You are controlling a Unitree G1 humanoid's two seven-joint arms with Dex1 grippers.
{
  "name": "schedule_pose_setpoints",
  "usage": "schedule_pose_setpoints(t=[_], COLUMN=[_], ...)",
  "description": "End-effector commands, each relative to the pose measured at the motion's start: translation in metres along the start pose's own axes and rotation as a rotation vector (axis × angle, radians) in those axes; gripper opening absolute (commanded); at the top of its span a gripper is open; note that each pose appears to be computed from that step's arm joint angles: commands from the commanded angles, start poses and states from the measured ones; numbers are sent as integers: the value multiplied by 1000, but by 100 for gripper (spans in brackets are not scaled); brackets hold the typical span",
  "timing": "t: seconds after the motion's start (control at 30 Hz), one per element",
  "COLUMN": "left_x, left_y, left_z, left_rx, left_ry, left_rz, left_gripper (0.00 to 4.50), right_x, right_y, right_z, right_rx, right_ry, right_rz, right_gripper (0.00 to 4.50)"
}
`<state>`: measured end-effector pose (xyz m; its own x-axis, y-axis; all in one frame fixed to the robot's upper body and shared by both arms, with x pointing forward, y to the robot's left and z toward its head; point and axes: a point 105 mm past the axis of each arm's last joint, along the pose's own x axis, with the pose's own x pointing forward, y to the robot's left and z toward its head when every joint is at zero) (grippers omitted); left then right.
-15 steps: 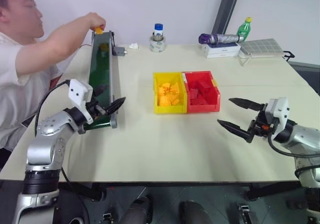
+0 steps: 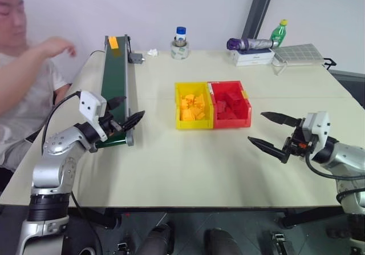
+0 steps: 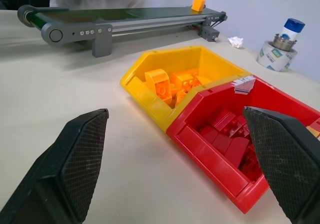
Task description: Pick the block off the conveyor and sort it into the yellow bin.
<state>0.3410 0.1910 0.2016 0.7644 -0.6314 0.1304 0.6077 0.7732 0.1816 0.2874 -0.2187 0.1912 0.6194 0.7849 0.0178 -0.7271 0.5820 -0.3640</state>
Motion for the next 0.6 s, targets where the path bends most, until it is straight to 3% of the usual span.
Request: schedule_pose_setpoints(t=[0.03, 0.23, 0.47, 0.6], left_x=[-6, -23, -45, -45], left_y=[1, 7, -8, -14], left_z=[16, 18, -13, -18], left_rx=[47, 57, 38, 8], left_ry=[-62, -147, -120, -116], left_rz=[60, 355, 653, 706], left_gripper=[443, 443, 443, 443], right_x=[0, 0, 2, 3], right_y=[-3, -1, -2, -2], right_z=[11, 9, 8, 8], right_rx=[-43, -35, -33, -34], right_ry=[-24, -25, -31, -33], right_rz=[1, 6, 13, 16], right_gripper=[450, 450, 450, 450])
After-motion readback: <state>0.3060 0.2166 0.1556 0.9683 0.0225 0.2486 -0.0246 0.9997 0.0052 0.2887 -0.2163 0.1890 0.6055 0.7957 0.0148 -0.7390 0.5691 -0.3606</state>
